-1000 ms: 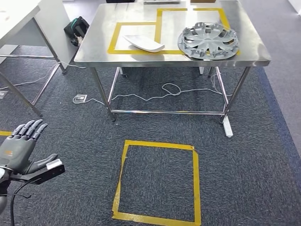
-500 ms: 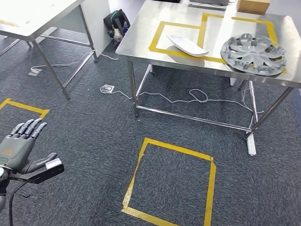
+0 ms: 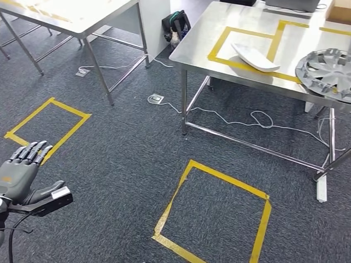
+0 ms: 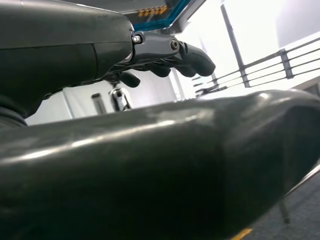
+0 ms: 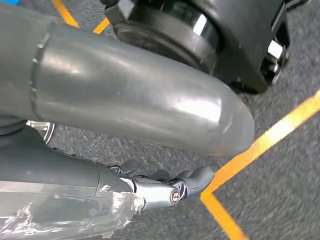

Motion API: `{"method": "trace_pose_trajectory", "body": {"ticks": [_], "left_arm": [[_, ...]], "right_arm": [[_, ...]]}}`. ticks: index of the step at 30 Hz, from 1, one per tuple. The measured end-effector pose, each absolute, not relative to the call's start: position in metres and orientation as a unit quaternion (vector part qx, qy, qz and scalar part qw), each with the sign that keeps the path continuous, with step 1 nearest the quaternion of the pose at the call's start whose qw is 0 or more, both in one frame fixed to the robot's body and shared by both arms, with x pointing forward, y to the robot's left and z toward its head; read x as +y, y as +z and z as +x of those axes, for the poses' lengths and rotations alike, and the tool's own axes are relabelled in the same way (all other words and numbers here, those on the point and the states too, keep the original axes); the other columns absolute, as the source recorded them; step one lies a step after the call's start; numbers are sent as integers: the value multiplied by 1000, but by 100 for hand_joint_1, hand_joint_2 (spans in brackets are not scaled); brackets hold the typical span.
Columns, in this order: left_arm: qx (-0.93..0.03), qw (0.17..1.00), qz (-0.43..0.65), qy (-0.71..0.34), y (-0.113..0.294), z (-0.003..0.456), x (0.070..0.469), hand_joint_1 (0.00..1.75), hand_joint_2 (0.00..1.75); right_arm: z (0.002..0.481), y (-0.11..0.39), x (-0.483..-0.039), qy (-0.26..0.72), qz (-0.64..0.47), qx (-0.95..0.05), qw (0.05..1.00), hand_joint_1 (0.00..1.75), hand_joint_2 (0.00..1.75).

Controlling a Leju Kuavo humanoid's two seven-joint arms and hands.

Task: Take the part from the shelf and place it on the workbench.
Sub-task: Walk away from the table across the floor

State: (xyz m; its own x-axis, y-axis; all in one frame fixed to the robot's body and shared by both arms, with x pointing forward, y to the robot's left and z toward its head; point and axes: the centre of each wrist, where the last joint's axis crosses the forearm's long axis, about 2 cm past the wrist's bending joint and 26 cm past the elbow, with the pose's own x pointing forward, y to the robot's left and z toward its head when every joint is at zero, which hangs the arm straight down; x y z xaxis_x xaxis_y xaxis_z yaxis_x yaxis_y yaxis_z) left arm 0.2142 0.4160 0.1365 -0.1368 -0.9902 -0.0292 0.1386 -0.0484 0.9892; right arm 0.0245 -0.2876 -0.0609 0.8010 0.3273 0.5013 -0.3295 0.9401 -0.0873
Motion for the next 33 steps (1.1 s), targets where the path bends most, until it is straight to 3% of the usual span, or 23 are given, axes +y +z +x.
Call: {"method": "trace_pose_trajectory", "body": {"ticks": [12, 33], "left_arm": [[-477, 476, 459, -580, 137, 208, 423, 0, 0], [-396, 587, 493, -506, 123, 140, 459, 0, 0]], "right_arm": [[27, -63, -295, 181, 1, -265, 947, 0, 0], [14, -63, -297, 152, -22, -251, 956, 0, 0]]}}
